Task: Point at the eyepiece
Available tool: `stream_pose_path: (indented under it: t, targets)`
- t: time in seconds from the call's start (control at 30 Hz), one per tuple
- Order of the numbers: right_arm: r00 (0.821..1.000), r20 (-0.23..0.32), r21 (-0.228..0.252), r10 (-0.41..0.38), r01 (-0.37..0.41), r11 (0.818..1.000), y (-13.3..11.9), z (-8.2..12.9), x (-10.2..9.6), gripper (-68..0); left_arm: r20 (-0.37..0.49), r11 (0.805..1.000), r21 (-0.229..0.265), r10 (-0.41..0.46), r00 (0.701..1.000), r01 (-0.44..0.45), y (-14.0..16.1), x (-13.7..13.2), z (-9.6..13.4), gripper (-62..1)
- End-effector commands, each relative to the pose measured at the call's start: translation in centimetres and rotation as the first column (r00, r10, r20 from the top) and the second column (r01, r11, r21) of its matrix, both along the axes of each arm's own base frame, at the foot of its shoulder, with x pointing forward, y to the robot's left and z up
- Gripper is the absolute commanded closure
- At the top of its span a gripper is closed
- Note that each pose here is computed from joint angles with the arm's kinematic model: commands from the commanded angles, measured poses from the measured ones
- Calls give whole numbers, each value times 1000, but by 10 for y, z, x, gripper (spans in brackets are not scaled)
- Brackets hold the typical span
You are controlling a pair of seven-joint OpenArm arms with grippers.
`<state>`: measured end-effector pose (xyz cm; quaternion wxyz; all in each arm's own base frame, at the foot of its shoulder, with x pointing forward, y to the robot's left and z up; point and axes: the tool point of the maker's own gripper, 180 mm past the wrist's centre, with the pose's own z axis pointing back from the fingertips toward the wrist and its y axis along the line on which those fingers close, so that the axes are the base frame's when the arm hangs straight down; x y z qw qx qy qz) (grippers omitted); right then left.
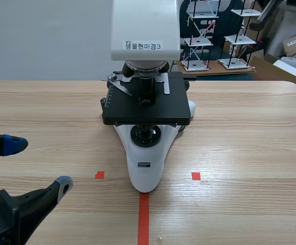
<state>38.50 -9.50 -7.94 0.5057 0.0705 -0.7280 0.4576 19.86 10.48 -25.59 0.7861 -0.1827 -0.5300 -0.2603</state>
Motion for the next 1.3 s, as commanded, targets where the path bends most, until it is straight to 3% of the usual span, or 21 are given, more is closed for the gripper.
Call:
stream_pose_path:
  t: [0.0, 0.1, 0.43, 1.27]
  targets:
    - [999, 39, 38, 8, -9, 999, 2, 18, 4, -41, 19, 1000, -25, -4, 1000, 5, -4, 1, 6, -623]
    - [999, 32, 70, 17, -19, 997, 8, 25, 14, -7, 20, 1000, -25, -4, 1000, 5, -4, 1, 6, -623]
    - [1000, 3, 112, 6, -6, 994, 10, 40, 33, -6, 22, 1000, -30, -3, 1000, 4, -4, 1, 7, -623]
    - [1000, 9, 102, -3, 2, 995, 4, 40, 32, -6, 21, 1000, -30, -3, 1000, 4, -4, 1, 7, -623]
